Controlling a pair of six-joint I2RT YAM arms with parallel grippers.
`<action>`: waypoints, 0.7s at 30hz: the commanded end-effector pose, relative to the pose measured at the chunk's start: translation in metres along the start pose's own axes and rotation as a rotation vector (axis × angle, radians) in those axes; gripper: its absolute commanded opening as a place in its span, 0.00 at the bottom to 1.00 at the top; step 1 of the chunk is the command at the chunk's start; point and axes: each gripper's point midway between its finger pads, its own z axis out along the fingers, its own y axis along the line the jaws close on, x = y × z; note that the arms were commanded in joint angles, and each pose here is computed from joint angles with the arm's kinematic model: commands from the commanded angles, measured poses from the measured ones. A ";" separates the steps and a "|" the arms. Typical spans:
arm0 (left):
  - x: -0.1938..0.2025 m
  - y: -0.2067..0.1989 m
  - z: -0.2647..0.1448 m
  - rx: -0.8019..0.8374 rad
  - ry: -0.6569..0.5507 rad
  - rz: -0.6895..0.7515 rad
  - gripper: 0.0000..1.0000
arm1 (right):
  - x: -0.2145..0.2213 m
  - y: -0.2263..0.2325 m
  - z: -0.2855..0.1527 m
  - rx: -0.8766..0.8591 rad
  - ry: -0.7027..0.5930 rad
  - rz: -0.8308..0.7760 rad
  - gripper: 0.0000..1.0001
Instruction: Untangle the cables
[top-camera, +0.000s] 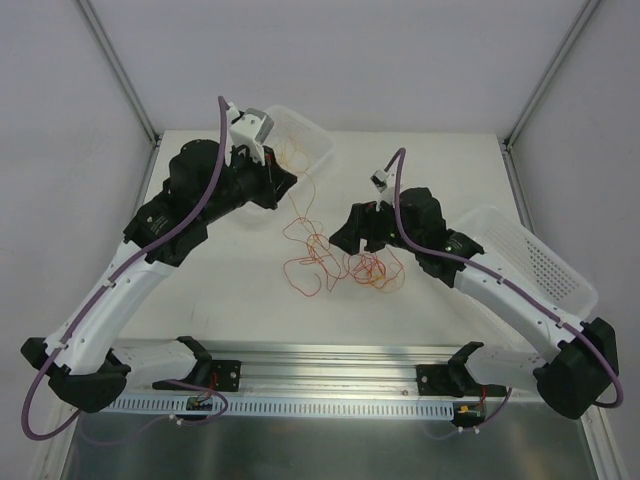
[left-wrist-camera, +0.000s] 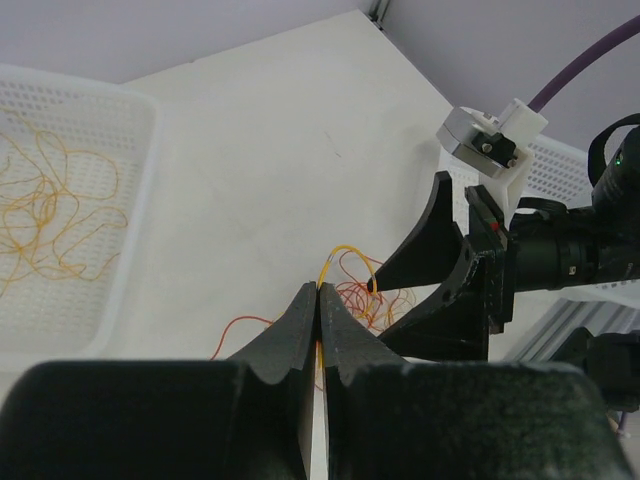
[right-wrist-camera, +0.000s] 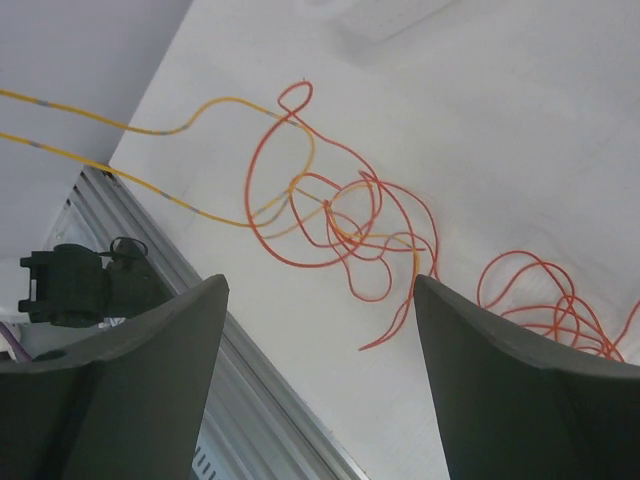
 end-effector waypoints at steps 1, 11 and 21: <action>-0.027 -0.016 -0.004 0.061 -0.069 -0.034 0.00 | -0.028 0.031 -0.003 -0.112 -0.115 -0.005 0.79; -0.034 -0.020 0.000 0.062 -0.084 -0.050 0.00 | -0.016 0.013 0.014 -0.034 -0.112 0.067 0.78; -0.031 -0.030 0.009 0.114 -0.065 -0.066 0.00 | -0.007 -0.006 0.026 0.041 -0.091 0.104 0.74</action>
